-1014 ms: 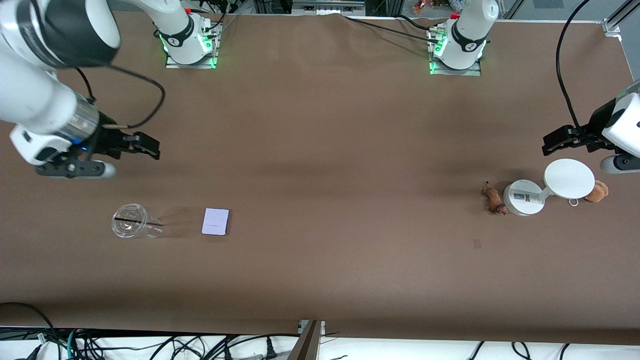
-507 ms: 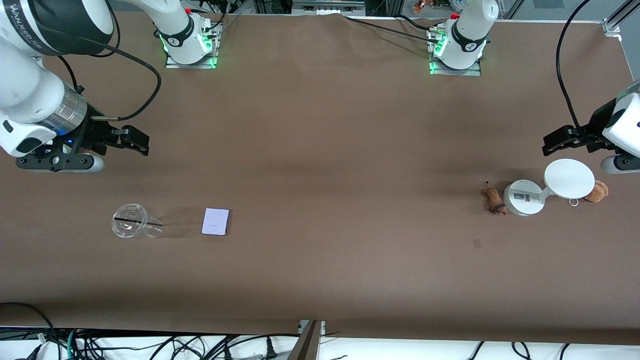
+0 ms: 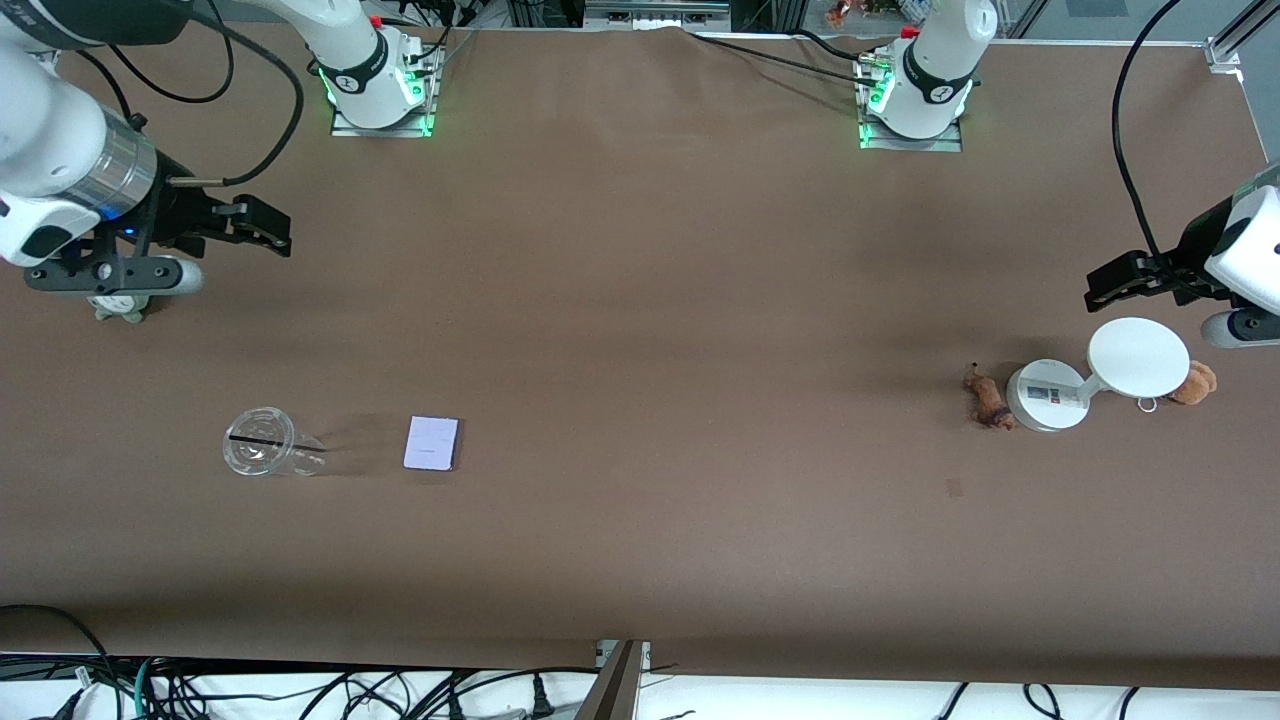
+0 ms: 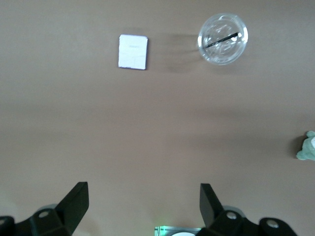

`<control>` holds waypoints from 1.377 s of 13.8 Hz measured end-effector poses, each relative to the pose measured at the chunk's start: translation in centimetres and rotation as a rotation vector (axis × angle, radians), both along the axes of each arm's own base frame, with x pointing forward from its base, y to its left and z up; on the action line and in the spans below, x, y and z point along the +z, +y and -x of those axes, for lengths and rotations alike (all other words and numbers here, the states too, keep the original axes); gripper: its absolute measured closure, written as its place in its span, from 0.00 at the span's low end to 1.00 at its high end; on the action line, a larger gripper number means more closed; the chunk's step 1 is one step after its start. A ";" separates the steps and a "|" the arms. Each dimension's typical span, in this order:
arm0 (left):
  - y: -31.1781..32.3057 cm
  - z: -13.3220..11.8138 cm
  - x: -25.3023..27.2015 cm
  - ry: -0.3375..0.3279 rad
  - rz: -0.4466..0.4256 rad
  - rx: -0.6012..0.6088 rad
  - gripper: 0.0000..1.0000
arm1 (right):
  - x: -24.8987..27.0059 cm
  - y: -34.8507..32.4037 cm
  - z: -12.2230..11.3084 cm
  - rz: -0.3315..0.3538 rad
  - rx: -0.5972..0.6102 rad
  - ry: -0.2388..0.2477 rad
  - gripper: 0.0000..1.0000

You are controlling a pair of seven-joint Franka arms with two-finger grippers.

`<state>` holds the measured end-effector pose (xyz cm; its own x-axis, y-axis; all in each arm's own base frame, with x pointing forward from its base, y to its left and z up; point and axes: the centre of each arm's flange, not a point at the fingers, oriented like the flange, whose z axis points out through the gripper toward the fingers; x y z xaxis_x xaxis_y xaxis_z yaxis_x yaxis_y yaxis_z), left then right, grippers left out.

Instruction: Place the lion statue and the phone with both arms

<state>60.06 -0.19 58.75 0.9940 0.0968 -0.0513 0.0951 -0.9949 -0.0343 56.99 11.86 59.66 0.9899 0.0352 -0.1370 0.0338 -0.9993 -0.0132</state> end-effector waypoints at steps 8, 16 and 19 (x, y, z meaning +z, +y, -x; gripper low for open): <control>0.0 0.0 0.0 -0.002 0.000 0.000 0.00 | -2.0 -3.1 1.6 0.004 0.049 -0.013 0.00; 0.0 0.0 0.0 -0.003 0.000 0.000 0.00 | -0.5 -2.4 1.9 0.026 0.069 -0.121 0.00; 0.0 0.0 0.0 -0.003 0.000 0.001 0.00 | -0.6 -2.6 1.7 0.027 0.065 -0.126 0.00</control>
<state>60.09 -0.15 58.77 0.9941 0.0975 -0.0483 0.0959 -0.9948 -0.0341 55.25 9.24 59.04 0.9951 0.0983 -0.0132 0.0986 -0.9949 0.0220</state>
